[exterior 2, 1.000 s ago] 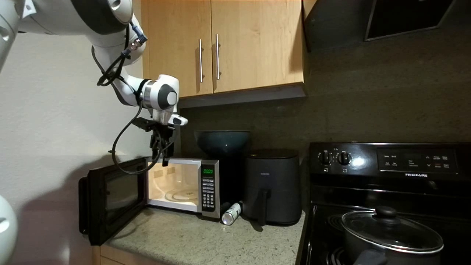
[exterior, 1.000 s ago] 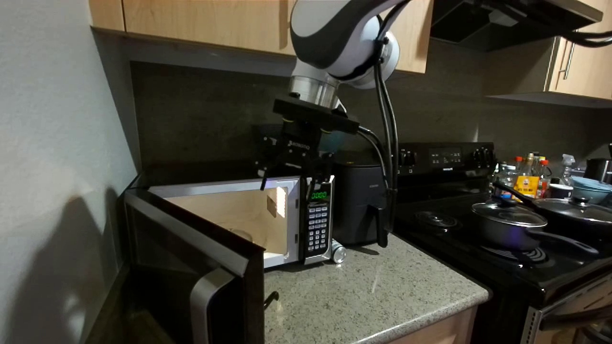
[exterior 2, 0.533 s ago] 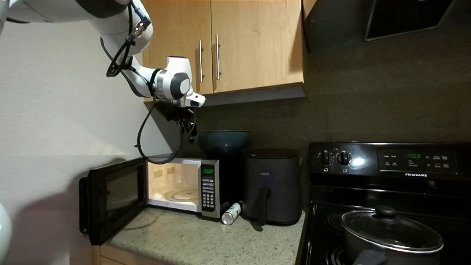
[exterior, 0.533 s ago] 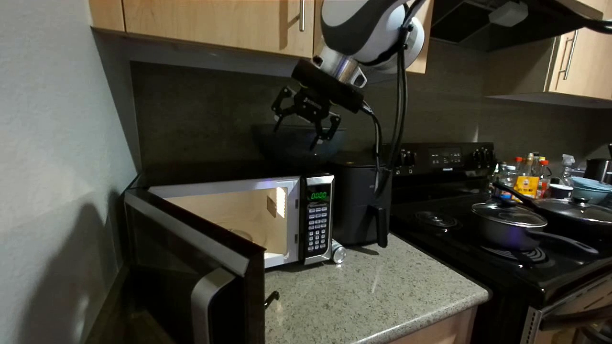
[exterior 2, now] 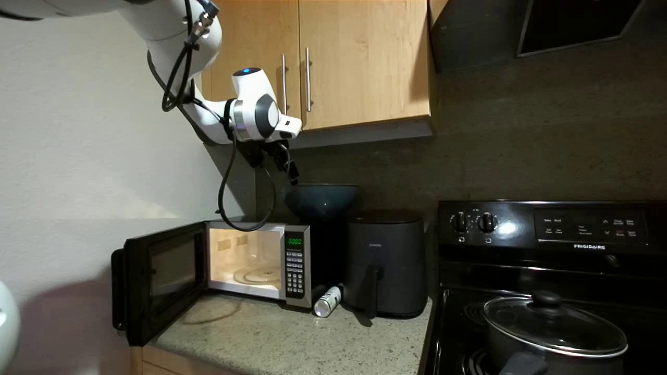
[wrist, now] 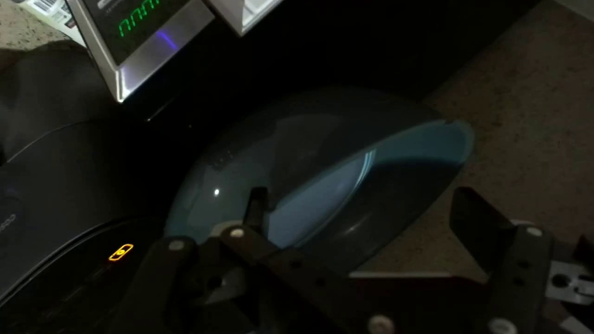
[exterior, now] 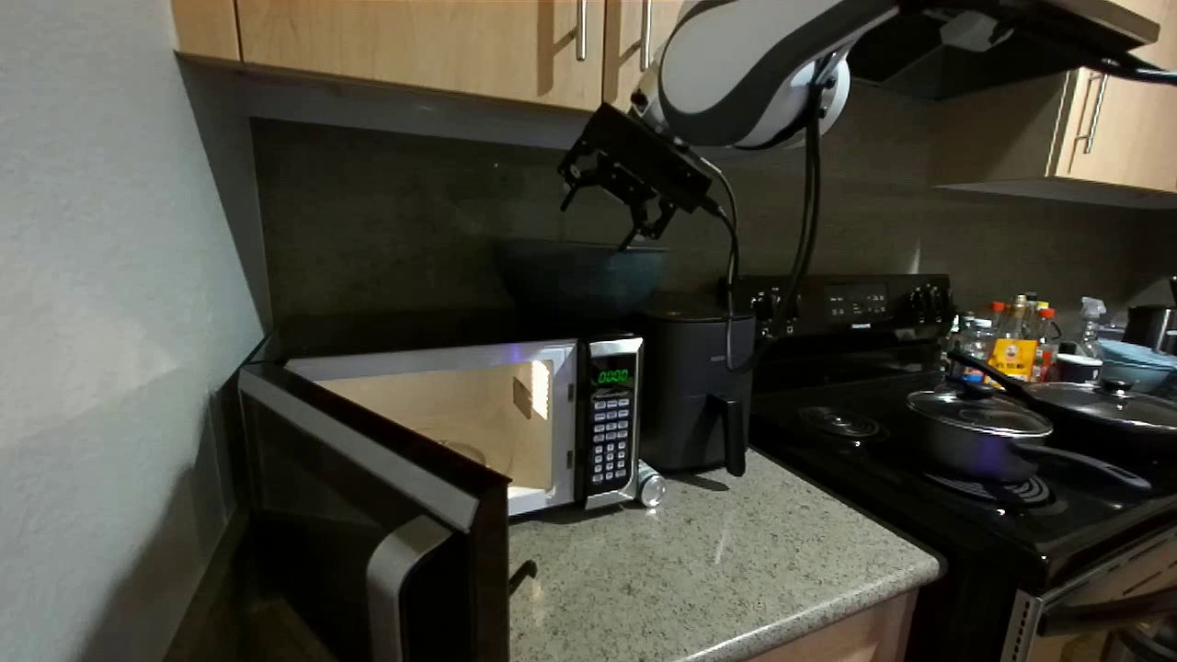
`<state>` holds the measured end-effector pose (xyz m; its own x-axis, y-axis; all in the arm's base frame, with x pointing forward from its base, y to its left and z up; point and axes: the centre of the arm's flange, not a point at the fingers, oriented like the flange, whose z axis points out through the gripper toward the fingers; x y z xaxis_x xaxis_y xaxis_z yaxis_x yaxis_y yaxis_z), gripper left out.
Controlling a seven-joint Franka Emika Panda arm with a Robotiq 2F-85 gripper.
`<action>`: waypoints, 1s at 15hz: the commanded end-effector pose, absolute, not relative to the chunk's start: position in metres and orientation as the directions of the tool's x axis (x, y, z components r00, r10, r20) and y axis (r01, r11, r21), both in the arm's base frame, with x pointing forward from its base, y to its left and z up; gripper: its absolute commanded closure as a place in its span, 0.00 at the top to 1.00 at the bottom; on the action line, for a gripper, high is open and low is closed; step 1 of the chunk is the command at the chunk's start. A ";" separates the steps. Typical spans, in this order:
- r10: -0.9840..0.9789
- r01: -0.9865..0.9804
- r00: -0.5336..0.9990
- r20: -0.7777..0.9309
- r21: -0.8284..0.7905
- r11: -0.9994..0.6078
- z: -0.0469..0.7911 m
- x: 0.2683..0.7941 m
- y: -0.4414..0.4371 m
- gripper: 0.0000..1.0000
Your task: Open the microwave door, place the blue bowl inside the microwave
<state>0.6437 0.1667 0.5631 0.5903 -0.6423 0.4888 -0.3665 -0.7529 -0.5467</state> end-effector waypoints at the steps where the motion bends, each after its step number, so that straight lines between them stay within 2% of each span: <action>1: -0.685 -0.424 0.571 0.451 -0.553 -0.717 0.572 0.606 0.153 1.00; 5: -0.718 -0.467 0.577 0.389 -0.565 -0.681 0.574 0.592 0.147 1.00; 12: -0.793 -0.608 0.603 0.091 -0.591 -0.530 0.546 0.591 0.129 1.00; 15: -0.816 -0.556 0.564 0.126 -0.672 -0.489 0.557 0.591 0.120 1.00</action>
